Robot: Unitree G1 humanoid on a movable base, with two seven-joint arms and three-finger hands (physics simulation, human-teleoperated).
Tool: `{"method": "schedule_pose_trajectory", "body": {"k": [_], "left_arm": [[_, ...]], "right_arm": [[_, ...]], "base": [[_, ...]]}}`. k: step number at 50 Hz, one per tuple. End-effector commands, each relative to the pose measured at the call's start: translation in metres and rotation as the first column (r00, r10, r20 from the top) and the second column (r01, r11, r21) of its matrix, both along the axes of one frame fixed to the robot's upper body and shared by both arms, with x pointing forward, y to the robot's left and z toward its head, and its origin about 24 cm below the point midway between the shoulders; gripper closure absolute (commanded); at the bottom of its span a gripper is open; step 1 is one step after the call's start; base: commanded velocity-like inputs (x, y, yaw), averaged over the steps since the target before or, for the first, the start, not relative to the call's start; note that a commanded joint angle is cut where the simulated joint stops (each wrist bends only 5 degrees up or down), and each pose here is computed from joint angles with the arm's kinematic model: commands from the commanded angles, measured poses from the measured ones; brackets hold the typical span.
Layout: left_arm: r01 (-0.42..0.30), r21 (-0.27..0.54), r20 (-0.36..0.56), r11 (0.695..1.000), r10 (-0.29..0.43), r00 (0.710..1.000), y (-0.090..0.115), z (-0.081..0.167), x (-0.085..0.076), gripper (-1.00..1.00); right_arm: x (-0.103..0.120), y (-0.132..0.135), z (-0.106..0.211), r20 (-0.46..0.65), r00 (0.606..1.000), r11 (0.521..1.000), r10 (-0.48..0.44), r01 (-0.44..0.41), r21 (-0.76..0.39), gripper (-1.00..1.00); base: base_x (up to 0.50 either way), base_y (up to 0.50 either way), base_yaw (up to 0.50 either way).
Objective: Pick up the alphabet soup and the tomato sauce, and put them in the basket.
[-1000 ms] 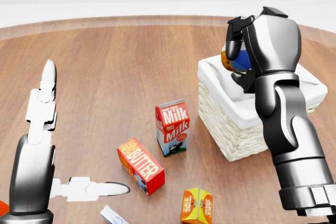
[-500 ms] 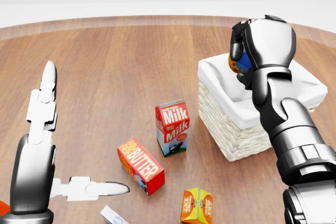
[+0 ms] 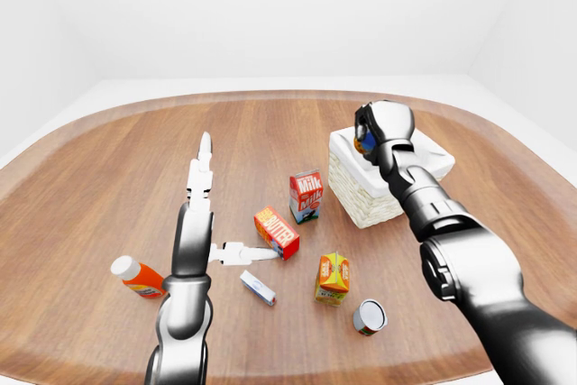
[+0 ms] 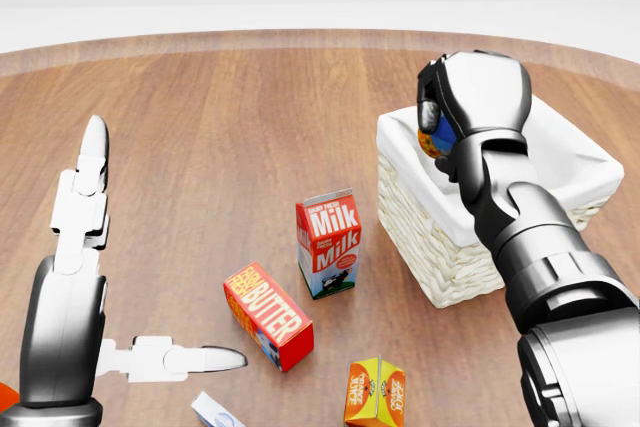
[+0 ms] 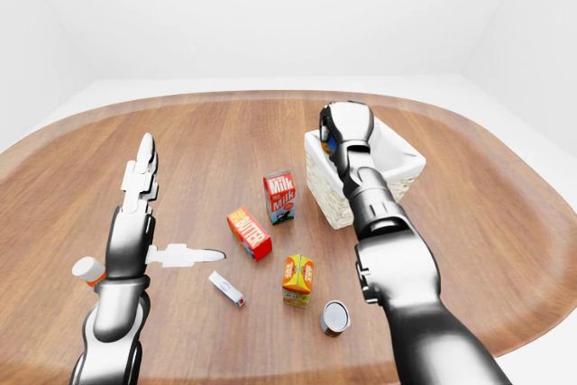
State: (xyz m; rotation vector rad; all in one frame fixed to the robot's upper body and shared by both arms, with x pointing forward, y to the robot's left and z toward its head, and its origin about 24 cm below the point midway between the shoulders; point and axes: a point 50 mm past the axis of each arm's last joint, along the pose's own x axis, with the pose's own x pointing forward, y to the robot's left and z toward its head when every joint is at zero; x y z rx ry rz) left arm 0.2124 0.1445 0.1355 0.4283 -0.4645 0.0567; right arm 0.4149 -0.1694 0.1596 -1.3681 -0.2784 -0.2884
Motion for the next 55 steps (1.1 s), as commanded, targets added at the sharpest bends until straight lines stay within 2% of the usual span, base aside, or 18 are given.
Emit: {"method": "schedule_pose_trajectory", "body": {"k": [1, 13, 24, 42, 55], "left_arm": [[-0.005, 0.002, 0.001, 1.000, 0.005, 1.000, 0.001, 0.000, -0.001, -1.00], [-0.008, 0.000, -0.002, 1.000, 0.008, 1.000, 0.001, -0.001, -0.001, -1.00], [-0.008, 0.000, -0.004, 1.000, 0.008, 1.000, 0.001, -0.001, -0.001, -1.00], [-0.006, 0.002, -0.002, 1.000, 0.006, 1.000, 0.001, 0.000, 0.000, -1.00], [-0.006, 0.001, -0.002, 1.000, 0.006, 1.000, 0.001, 0.000, 0.000, -1.00]], "right_arm": [[0.003, -0.001, 0.012, 0.018, 1.000, 1.000, -0.025, 0.025, -0.002, 1.00], [0.003, -0.018, 0.017, 0.016, 0.993, 0.993, -0.116, 0.116, -0.011, 1.00], [0.002, -0.026, 0.012, -0.005, 0.986, 0.986, -0.167, 0.167, -0.030, 1.00], [-0.006, -0.041, -0.014, -0.078, 0.974, 0.977, -0.213, 0.212, -0.021, 1.00], [-0.007, -0.041, -0.016, -0.083, 0.973, 0.977, -0.215, 0.214, -0.026, 1.00]], "base": [[0.00, 0.00, 0.00], [0.00, 0.00, 0.00], [0.00, 0.00, 0.00], [0.00, 0.00, 0.00], [0.00, 0.00, 0.00]]}}
